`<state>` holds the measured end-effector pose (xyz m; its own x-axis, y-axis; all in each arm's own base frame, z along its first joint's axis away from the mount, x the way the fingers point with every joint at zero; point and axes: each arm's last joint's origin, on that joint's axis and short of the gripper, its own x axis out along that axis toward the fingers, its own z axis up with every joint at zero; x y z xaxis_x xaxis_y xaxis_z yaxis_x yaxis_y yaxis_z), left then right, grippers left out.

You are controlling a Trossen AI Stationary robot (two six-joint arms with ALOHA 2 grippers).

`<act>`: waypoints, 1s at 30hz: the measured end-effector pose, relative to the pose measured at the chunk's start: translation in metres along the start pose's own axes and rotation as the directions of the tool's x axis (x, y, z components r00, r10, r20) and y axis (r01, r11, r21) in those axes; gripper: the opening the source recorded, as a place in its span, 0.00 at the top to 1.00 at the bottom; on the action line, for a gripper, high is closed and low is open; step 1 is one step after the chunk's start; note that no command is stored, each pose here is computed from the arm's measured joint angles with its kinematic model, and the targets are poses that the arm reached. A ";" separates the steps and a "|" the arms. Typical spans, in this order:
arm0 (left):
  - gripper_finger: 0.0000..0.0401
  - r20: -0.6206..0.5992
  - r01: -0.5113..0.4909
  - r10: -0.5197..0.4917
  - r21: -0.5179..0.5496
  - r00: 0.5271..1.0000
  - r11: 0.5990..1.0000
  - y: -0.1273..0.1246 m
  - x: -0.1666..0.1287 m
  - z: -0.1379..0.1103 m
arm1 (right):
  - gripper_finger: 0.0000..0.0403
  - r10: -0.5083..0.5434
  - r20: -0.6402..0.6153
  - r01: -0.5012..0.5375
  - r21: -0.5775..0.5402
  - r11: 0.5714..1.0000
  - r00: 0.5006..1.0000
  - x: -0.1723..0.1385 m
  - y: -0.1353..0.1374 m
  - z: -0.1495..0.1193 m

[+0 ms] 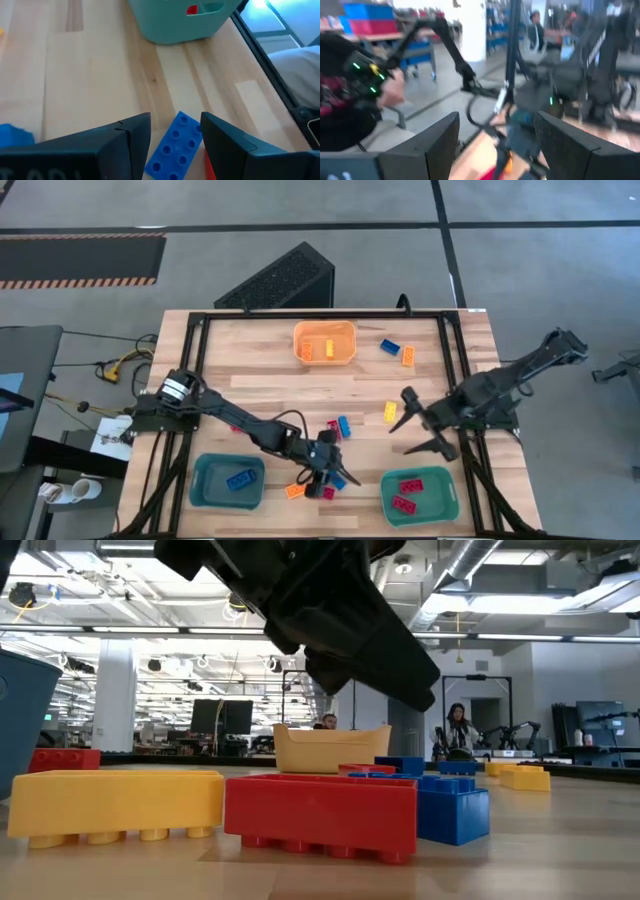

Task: Sort & place blocks by color
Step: Put the blue game piece into the blue bin

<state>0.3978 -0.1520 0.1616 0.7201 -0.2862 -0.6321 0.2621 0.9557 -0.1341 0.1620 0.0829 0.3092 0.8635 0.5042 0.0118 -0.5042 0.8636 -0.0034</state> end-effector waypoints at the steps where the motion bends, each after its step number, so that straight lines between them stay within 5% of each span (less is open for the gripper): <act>1: 0.61 0.002 -0.007 0.007 0.017 1.000 1.000 -0.001 0.000 0.000 | 0.30 0.009 0.017 -0.009 -0.007 1.000 1.000 -0.003 0.002 0.003; 21: 0.61 0.017 -0.020 0.019 0.096 1.000 0.995 -0.017 0.020 -0.013 | 0.30 0.170 0.107 -0.165 -0.056 0.985 0.980 -0.030 0.031 0.018; 30: 0.61 0.032 -0.040 0.037 0.096 0.999 0.995 -0.012 0.023 -0.013 | 0.30 0.088 0.076 -0.082 -0.074 0.994 0.993 -0.031 0.040 0.015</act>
<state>0.4030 -0.1696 0.1388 0.7497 -0.2528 -0.6115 0.2938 0.9552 -0.0347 0.1147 0.1012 0.3237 0.8125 0.5764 0.0879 -0.5712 0.8171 -0.0784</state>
